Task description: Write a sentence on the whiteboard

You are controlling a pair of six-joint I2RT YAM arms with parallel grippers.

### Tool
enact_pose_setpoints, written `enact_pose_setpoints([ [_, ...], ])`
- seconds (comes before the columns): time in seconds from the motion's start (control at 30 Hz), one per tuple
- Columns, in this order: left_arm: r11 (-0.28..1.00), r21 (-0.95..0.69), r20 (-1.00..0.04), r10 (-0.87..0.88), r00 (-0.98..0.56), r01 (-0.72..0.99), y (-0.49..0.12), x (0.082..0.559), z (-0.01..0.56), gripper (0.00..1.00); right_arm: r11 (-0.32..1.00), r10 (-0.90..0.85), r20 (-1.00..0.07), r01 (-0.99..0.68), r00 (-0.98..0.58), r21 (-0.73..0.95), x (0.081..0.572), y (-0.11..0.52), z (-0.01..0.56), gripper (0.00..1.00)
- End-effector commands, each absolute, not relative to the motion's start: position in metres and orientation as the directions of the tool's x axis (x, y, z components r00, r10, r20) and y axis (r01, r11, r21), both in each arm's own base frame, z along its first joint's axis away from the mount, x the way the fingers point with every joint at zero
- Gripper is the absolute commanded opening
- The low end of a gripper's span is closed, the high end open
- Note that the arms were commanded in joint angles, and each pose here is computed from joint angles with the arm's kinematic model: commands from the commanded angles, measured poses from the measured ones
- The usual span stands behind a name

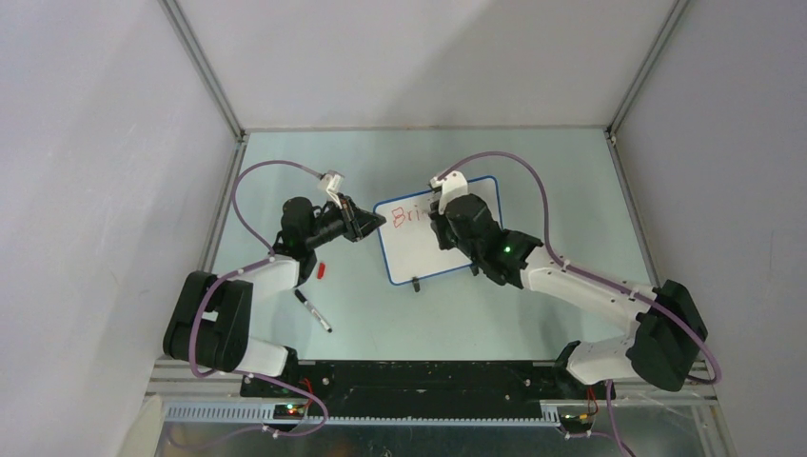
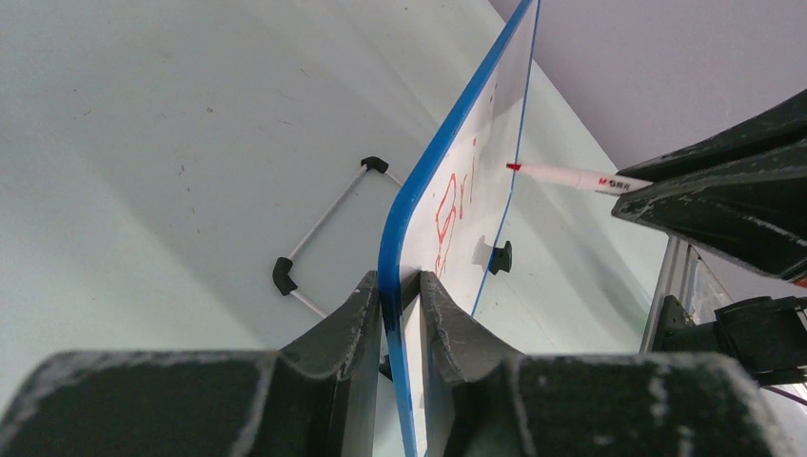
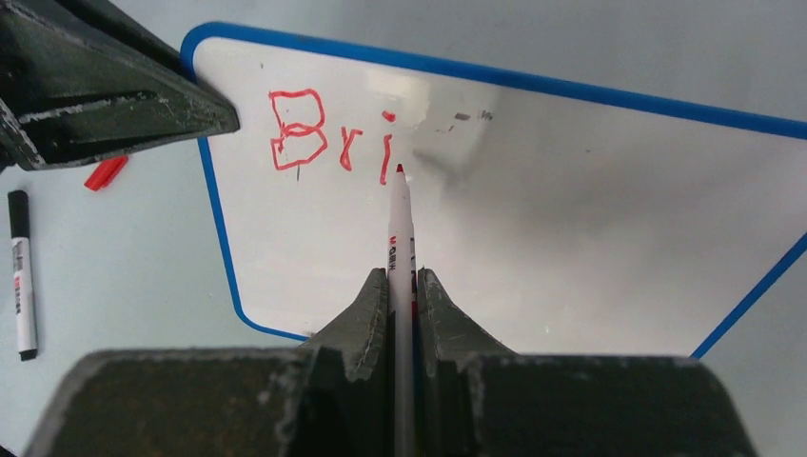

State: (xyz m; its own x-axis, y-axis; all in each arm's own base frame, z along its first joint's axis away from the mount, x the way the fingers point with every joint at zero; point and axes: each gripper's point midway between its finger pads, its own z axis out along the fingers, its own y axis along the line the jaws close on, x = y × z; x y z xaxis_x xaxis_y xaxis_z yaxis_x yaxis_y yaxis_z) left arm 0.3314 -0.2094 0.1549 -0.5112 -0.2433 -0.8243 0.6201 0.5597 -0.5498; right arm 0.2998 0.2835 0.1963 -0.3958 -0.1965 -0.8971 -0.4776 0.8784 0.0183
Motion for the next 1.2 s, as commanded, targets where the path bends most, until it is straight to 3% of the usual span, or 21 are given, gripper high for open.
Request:
enact_pose_setpoints([
  [0.0, 0.557, -0.497, -0.863, -0.241, -0.443, 0.666, -0.21, 0.337, 0.177, 0.23, 0.878, -0.122, -0.924, -0.474, -0.363, 0.071, 0.306, 0.283, 0.222, 0.0],
  [1.17, 0.555, -0.498, -0.863, -0.242, -0.443, 0.666, -0.21, 0.337, 0.177, 0.23, 0.887, -0.118, -0.917, -0.456, -0.381, 0.075, 0.321, 0.286, 0.217, 0.0],
])
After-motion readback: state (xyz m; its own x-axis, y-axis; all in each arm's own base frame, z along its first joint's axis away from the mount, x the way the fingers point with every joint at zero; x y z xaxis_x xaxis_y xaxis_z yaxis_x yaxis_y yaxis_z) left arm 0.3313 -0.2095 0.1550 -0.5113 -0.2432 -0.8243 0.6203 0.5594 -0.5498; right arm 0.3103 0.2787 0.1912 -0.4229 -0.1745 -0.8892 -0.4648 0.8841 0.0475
